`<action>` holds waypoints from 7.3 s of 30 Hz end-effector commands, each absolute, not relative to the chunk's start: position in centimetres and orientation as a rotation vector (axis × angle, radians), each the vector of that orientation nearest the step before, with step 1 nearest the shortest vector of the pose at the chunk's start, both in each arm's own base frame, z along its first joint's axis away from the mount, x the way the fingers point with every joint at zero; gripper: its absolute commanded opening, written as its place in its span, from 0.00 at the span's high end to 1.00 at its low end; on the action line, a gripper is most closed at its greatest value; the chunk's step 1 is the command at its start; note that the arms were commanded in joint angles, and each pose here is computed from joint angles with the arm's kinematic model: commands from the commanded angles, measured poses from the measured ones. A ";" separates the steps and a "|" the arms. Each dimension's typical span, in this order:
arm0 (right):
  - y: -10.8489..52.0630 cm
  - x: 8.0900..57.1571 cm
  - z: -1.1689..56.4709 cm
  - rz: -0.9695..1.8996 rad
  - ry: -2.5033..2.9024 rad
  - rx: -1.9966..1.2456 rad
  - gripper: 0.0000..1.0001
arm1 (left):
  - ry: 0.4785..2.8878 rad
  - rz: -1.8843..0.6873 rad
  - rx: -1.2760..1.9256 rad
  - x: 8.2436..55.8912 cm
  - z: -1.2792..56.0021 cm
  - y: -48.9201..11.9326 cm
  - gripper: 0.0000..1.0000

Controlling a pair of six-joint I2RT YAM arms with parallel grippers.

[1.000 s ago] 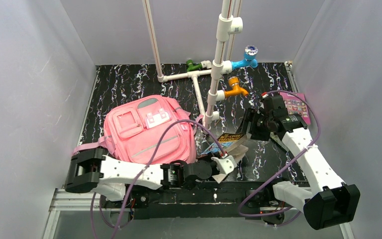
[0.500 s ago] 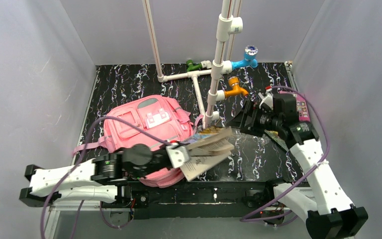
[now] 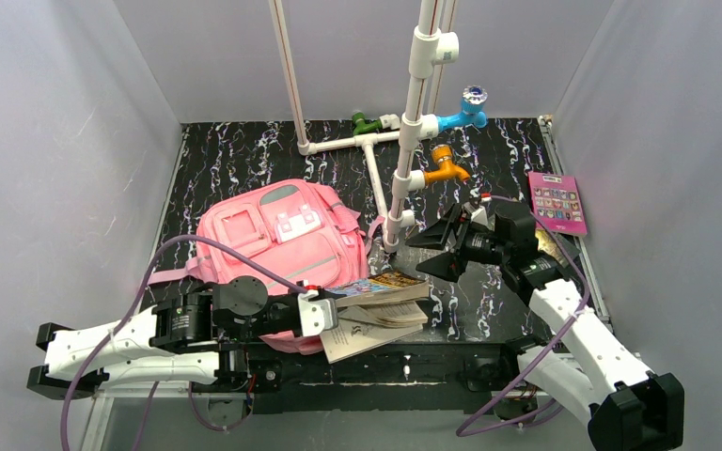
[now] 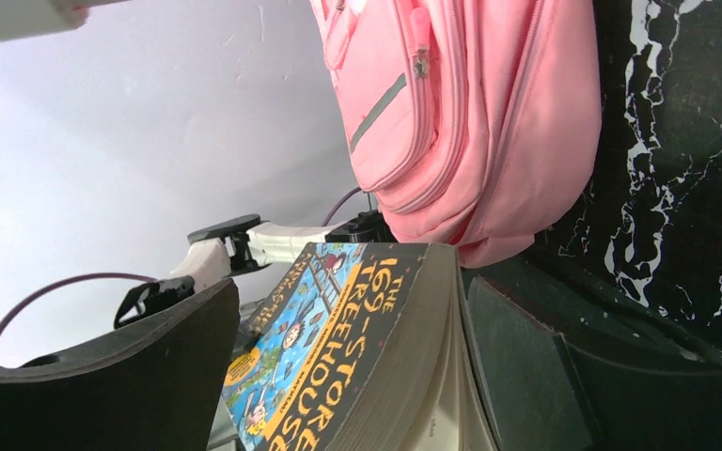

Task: Pack the student bag
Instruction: Pick up the book from the center of the board, then place the book in the student bag, then adjust the student bag at the center of the board.

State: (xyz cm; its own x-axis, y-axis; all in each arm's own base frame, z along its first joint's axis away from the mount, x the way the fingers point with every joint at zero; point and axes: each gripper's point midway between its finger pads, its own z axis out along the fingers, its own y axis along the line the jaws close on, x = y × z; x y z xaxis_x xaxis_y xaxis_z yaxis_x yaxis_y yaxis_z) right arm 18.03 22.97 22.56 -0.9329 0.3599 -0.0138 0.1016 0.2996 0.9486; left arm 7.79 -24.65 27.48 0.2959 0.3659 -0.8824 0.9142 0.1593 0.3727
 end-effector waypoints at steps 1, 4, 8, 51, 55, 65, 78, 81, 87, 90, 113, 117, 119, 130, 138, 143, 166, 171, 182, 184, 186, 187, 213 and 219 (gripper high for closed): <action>23.5 18.5 22.9 1.683 2.318 0.388 0.02 | 1.200 -0.684 1.343 7.3 30.4 -25.0 1.00; 23.8 17.4 21.3 1.536 2.446 0.181 0.01 | 1.179 -0.697 1.331 7.1 31.0 -25.1 1.00; 26.3 14.9 20.9 1.684 2.467 0.066 0.01 | 1.158 -0.689 1.338 7.1 31.5 -25.0 1.00; 28.2 12.8 19.5 1.654 2.333 0.096 0.99 | 1.722 -0.734 0.954 8.2 28.3 -17.9 0.02; 26.5 11.6 16.9 1.489 2.487 0.073 0.99 | 1.919 -0.285 0.877 12.2 25.7 -15.4 0.02; 19.7 10.8 17.4 1.007 2.568 0.059 0.99 | 2.071 0.186 1.058 14.0 17.0 -18.6 0.02; 21.0 10.6 16.2 1.106 2.565 0.050 0.99 | 2.088 0.251 1.133 13.0 12.8 -21.1 0.02; 21.2 10.5 16.3 1.099 2.593 0.036 0.99 | 2.115 0.268 1.146 12.5 12.7 -20.9 0.02; 21.4 10.7 16.9 1.111 2.568 0.018 0.99 | 2.122 0.450 1.137 13.2 12.1 -20.3 0.36; 21.7 10.6 17.4 1.143 2.569 0.037 0.99 | 2.121 0.567 1.154 13.5 12.0 -20.0 0.48; 26.4 9.6 22.6 1.682 2.435 0.112 0.99 | 1.958 -0.037 0.710 15.6 25.3 -18.9 1.00; 27.6 10.3 26.6 1.914 2.200 0.194 0.99 | 1.855 -0.235 0.610 15.6 28.1 -19.1 1.00; 28.2 10.7 26.9 1.958 2.177 0.207 0.99 | 1.823 -0.262 0.572 15.9 28.8 -18.8 1.00; 34.8 13.4 27.0 2.029 2.061 0.480 0.99 | 1.837 -0.238 0.612 16.4 30.9 -20.1 1.00; 35.9 17.8 28.1 1.840 1.741 0.752 0.99 | 1.851 -0.330 0.653 15.2 30.3 -20.1 1.00; 36.1 19.9 26.4 1.685 1.646 0.866 0.99 | 1.857 -0.403 0.660 14.4 30.4 -20.2 1.00; 45.3 8.0 14.7 1.565 2.161 -0.460 0.33 | 1.864 -0.370 0.644 14.7 30.0 -19.5 1.00; 45.5 7.2 14.8 1.612 2.101 -0.566 0.34 | 1.877 -0.374 0.650 14.5 29.8 -19.6 1.00; 52.4 12.6 17.4 1.564 1.899 -0.418 0.84 | 1.910 -0.381 0.643 14.2 29.0 -19.7 1.00; 52.8 14.8 17.2 1.447 1.885 -0.358 0.77 | 1.916 -0.362 0.640 14.4 28.6 -19.5 1.00; 52.3 16.5 16.4 1.328 1.890 -0.324 0.63 | 1.926 -0.326 0.626 14.6 27.8 -19.0 1.00; 51.8 17.0 16.0 1.269 1.897 -0.333 0.58 | 1.928 -0.314 0.618 14.7 27.6 -18.7 1.00; 33.1 13.1 14.1 0.832 2.143 -0.501 0.21 | 2.048 -0.074 0.264 15.2 22.8 -10.0 1.00; 35.5 14.9 15.1 0.753 2.114 -0.543 0.29 | 1.984 -0.112 0.141 15.5 24.5 -7.5 1.00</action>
